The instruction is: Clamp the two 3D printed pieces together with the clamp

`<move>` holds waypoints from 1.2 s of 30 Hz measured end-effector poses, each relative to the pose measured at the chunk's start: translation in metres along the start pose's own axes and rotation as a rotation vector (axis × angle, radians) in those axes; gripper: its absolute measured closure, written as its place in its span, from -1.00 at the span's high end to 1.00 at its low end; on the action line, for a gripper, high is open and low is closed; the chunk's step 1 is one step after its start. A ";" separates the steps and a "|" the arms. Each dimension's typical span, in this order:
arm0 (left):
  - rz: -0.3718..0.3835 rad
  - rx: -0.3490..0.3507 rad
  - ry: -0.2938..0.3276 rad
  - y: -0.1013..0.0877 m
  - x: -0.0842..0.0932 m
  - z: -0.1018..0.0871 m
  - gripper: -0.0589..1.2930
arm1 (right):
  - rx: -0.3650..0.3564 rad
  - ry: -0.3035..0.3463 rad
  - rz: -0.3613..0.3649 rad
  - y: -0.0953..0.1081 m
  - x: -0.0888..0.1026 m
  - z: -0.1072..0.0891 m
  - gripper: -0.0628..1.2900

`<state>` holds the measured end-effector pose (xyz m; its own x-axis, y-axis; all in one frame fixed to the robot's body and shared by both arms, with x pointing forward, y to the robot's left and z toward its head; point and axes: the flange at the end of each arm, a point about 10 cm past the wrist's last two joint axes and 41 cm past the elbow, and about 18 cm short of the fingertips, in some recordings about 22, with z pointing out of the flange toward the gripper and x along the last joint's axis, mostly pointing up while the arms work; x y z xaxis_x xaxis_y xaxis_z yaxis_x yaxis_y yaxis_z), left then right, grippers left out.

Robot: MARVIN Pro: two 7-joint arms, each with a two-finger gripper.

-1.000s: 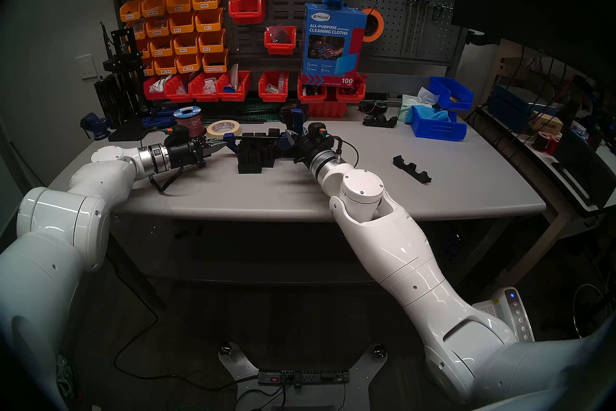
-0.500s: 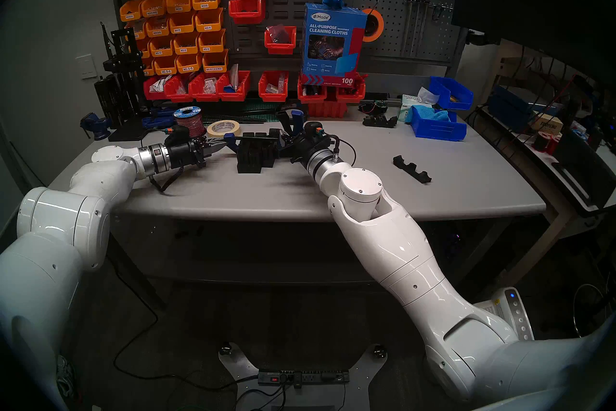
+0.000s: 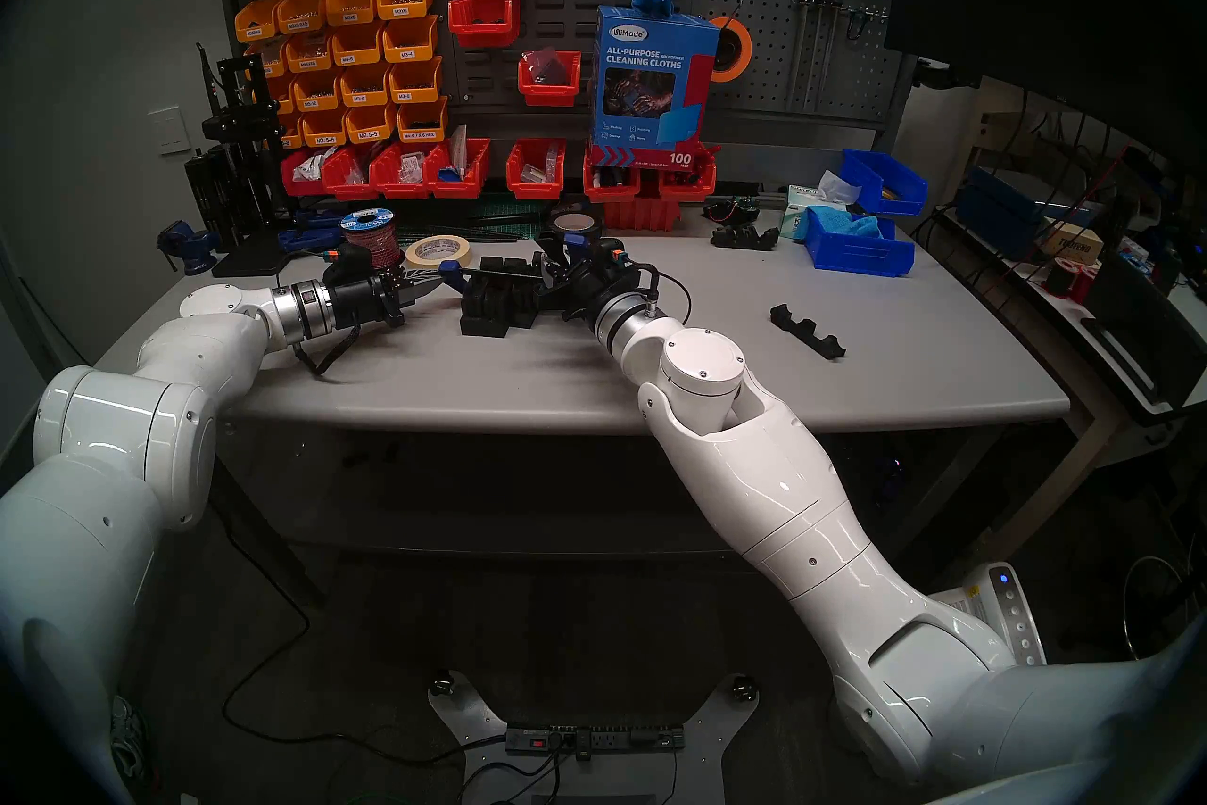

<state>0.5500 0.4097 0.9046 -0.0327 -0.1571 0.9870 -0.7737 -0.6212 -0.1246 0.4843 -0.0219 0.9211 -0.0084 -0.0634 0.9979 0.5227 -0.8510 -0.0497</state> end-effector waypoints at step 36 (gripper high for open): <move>0.007 0.007 0.012 -0.002 0.005 0.002 -0.94 | 0.008 -0.006 0.006 0.003 -0.001 -0.003 -0.43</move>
<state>0.5531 0.4084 0.9100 -0.0456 -0.1517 0.9874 -0.7691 -0.6255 -0.1317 0.4836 -0.0255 0.9199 -0.0004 -0.0655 0.9979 0.5298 -0.8463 -0.0553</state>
